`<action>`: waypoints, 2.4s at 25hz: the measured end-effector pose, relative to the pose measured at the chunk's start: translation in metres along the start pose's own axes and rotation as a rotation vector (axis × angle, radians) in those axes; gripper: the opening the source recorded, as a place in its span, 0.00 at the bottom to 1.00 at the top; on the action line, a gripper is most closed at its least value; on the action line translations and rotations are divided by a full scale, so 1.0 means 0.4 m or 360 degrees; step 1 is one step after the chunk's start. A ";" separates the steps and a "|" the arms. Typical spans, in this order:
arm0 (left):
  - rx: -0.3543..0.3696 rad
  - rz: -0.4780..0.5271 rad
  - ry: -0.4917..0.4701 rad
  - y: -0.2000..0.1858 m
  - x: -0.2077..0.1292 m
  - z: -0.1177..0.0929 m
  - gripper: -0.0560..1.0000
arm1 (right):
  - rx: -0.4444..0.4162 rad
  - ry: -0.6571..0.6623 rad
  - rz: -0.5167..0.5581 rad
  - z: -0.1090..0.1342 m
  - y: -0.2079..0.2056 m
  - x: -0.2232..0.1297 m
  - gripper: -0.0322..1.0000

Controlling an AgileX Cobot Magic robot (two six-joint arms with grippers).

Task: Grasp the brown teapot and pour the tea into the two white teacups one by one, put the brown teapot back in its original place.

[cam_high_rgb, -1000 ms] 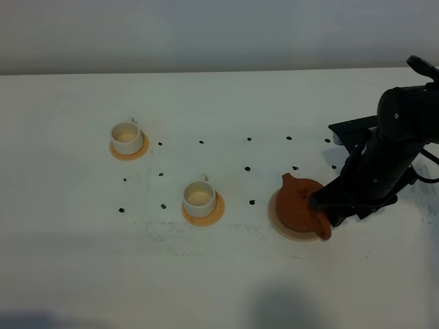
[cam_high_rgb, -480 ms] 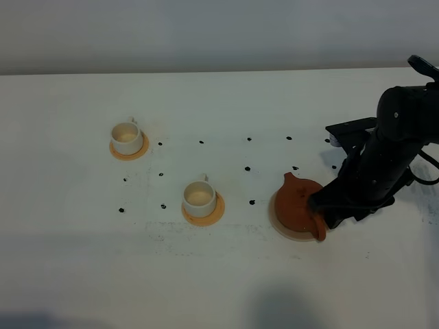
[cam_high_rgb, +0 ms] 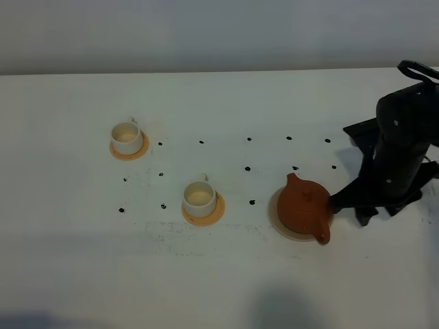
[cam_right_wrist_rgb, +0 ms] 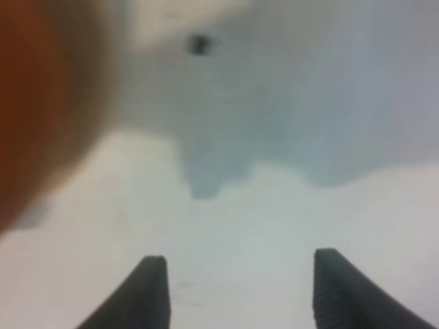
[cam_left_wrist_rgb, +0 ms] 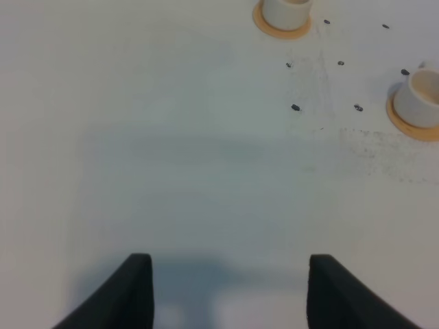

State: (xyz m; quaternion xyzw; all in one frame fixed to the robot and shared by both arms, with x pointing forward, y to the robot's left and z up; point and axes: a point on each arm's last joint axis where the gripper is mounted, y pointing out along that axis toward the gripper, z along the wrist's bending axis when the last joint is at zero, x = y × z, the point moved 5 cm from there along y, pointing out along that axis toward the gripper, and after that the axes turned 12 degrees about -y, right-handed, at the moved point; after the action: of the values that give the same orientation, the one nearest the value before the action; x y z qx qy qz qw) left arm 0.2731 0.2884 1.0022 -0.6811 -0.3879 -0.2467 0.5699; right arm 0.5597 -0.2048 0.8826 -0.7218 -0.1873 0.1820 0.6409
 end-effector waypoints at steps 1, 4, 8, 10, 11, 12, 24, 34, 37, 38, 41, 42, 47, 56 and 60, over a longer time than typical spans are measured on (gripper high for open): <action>0.0000 0.0000 0.0000 0.000 0.000 0.000 0.51 | -0.0050 0.0008 -0.0003 -0.012 -0.014 0.002 0.50; 0.0000 0.0000 0.0000 0.000 0.000 0.000 0.51 | -0.0111 0.0016 -0.0141 -0.019 -0.090 0.022 0.50; 0.0000 0.0000 0.0000 0.000 0.000 0.000 0.51 | -0.0091 -0.0012 -0.0533 0.023 -0.258 0.040 0.50; 0.0000 0.0000 0.0000 0.000 0.000 0.000 0.51 | -0.0048 -0.0075 -0.0723 0.072 -0.330 0.037 0.50; 0.0000 0.0000 0.0000 0.000 0.000 0.000 0.51 | -0.0011 -0.0109 -0.0805 0.103 -0.362 0.028 0.50; 0.0000 0.0000 0.0000 0.000 0.000 0.000 0.51 | 0.0016 -0.0129 -0.0846 0.123 -0.376 0.021 0.50; 0.0000 0.0000 0.0000 0.000 0.000 0.000 0.51 | 0.0086 -0.0188 -0.0504 0.188 -0.223 -0.004 0.50; -0.0001 0.0000 0.0000 0.000 0.000 0.000 0.51 | 0.0094 -0.0197 -0.0278 0.197 -0.103 0.014 0.50; -0.0001 0.0000 0.0000 0.000 0.000 0.000 0.51 | 0.0095 -0.0198 -0.0282 0.198 -0.094 0.019 0.50; -0.0001 0.0000 0.0000 0.000 0.000 0.000 0.51 | 0.0095 -0.0197 -0.0289 0.198 -0.095 0.020 0.50; -0.0001 0.0000 0.0000 0.000 0.000 0.000 0.51 | 0.0095 -0.0194 -0.0295 0.197 -0.094 0.022 0.50; -0.0001 0.0000 0.0000 0.000 0.000 0.000 0.51 | 0.0096 -0.0187 -0.0293 0.194 -0.093 0.022 0.50; -0.0001 0.0000 0.0000 0.000 0.000 0.000 0.51 | 0.0094 -0.0140 -0.0238 0.169 -0.068 0.021 0.50; -0.0001 0.0000 0.0000 0.000 0.000 0.000 0.51 | 0.0103 -0.0138 -0.0191 0.172 -0.041 0.022 0.50; -0.0001 0.0000 0.0000 0.000 0.000 0.000 0.51 | 0.0103 -0.0138 -0.0187 0.172 -0.041 0.021 0.50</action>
State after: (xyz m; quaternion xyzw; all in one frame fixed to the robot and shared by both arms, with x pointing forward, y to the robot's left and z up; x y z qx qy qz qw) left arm 0.2731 0.2883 1.0022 -0.6813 -0.3878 -0.2467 0.5697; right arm 0.5318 -0.1396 0.8910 -0.6799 -0.2510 0.1811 0.6647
